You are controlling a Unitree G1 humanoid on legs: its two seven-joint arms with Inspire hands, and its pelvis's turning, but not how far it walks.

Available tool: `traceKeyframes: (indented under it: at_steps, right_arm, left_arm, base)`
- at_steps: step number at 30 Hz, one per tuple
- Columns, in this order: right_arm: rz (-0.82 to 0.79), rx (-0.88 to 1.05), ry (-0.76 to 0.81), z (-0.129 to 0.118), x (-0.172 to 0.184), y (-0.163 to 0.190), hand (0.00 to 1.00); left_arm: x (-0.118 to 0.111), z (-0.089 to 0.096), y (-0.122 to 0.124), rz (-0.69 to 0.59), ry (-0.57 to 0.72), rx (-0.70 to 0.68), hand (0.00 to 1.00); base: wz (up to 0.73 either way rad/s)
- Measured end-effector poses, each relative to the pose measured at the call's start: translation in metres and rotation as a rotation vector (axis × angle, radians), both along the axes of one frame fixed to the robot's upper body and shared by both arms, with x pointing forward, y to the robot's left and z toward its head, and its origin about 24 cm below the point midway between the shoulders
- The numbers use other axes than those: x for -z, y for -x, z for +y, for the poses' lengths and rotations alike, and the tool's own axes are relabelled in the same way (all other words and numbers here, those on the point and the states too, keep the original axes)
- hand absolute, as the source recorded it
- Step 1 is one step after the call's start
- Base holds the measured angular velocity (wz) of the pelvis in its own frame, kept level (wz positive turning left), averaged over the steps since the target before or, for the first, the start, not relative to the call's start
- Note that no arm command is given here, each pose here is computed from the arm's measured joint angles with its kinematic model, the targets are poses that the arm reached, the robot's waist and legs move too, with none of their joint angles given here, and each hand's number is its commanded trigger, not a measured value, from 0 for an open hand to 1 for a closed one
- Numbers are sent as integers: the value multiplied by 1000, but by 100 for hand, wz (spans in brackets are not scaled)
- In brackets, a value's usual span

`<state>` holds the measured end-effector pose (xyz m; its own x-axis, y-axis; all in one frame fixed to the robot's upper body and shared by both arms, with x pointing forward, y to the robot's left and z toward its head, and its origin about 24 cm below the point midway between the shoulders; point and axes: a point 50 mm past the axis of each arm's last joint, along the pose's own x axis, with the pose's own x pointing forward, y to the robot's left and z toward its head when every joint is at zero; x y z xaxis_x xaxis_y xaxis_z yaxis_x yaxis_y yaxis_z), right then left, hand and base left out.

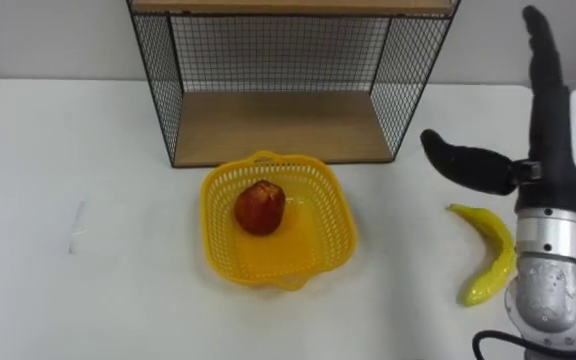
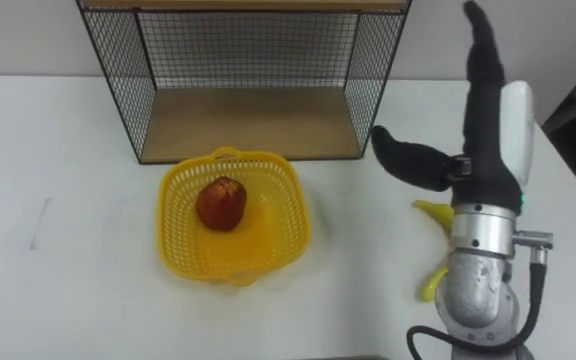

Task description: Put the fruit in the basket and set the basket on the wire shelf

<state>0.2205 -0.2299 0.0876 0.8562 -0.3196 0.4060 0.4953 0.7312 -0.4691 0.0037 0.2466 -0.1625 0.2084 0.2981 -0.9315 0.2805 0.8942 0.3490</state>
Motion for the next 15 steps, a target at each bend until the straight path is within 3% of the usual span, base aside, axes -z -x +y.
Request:
traceKeyframes:
  at_steps: [15]
  right_arm:
    - [399, 149, -68, -30, 79, 22, 0]
  left_arm:
    - [-2, -1, 5, 5, -28, -24, 0]
  base:
    - [0]
